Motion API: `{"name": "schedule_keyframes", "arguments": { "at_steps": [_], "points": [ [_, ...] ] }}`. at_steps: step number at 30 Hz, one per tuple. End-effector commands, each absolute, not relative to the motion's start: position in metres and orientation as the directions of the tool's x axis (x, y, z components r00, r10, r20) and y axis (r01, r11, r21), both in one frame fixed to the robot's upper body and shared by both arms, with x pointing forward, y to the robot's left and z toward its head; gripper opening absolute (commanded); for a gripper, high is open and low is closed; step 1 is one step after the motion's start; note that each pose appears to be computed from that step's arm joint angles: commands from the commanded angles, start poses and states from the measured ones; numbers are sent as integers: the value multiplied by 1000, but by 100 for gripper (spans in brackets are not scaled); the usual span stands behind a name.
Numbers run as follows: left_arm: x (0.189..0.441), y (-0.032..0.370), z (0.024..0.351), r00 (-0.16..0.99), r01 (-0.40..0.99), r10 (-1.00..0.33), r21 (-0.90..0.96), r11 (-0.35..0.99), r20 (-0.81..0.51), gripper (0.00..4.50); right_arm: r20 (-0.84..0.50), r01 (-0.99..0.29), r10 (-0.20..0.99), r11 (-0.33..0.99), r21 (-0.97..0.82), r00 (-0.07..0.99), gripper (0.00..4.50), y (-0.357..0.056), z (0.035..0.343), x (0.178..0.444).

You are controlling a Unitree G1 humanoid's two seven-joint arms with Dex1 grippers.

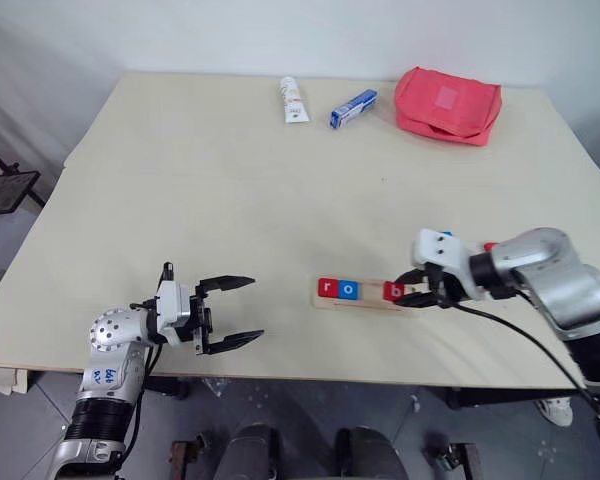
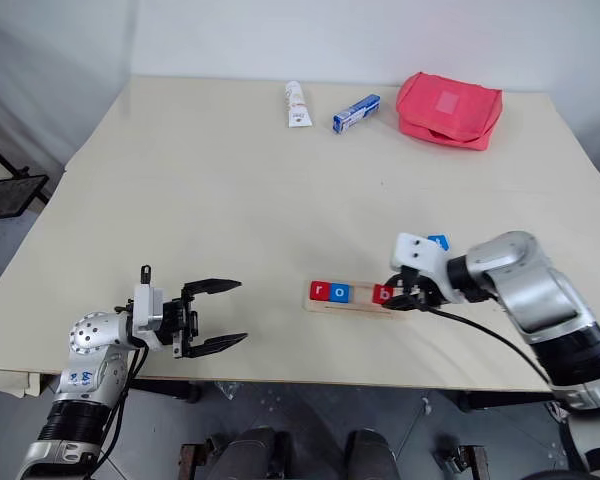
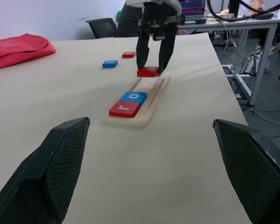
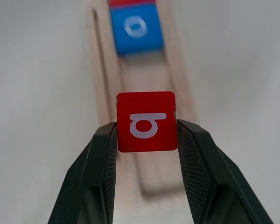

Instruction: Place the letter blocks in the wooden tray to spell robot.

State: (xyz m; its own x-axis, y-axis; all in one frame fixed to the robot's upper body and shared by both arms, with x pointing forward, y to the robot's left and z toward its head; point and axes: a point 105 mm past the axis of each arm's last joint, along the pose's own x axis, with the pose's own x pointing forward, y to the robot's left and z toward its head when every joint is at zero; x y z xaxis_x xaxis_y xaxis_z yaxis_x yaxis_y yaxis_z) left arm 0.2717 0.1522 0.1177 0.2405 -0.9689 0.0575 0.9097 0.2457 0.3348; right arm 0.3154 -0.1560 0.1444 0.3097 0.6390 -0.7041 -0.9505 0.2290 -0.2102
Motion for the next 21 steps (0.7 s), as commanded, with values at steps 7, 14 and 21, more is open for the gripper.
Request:
{"name": "schedule_keyframes", "arguments": {
  "at_steps": [7,14,21],
  "points": [
    [267,150,123,254,892,-965,368,262,71,450,-696,-948,645,177,-264,315,147,-136,153,324],
    [267,150,122,262,890,-963,368,269,71,450,-710,-949,631,167,-267,311,147,-136,150,326],
    [267,149,121,265,889,-961,368,274,74,450,-717,-952,628,158,-263,302,219,-134,148,326]
  ]
}}
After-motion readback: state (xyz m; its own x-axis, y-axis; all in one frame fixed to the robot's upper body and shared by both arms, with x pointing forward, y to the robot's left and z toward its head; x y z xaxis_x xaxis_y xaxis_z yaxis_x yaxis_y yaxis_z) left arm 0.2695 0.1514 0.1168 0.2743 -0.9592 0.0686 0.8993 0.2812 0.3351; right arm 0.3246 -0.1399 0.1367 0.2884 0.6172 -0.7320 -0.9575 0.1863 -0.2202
